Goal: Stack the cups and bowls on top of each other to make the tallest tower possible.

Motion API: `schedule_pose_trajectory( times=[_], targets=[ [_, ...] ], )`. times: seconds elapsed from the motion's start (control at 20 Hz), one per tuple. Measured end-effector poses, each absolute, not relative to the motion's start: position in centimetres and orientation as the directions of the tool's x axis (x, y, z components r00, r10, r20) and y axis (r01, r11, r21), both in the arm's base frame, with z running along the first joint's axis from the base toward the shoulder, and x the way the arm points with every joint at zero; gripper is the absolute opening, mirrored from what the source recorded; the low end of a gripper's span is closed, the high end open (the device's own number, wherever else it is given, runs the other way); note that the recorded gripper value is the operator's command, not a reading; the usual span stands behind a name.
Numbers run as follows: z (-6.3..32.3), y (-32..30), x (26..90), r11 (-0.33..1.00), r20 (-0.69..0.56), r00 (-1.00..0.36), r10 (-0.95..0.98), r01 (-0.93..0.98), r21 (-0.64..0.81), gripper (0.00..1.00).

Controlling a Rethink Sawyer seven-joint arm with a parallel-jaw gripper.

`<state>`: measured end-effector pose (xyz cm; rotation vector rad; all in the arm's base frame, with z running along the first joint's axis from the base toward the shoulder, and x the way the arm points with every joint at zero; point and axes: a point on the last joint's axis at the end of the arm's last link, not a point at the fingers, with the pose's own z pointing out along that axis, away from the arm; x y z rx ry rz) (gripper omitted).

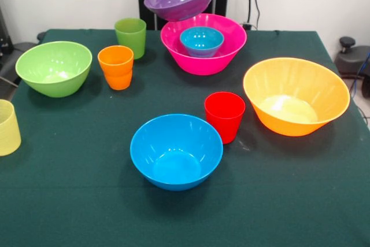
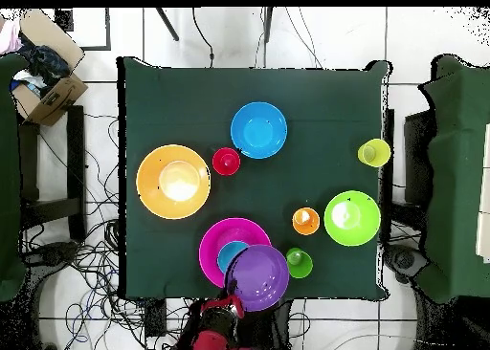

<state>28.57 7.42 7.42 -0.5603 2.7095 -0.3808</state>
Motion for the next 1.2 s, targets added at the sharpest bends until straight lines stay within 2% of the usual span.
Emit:
schedule_pose_trajectory(
  times=[1.2],
  targets=[
    [4.9, 8.1, 28.2, 0.909, -0.259, -0.906, -0.333, -0.236, -0.343, 0.0]
  ],
)
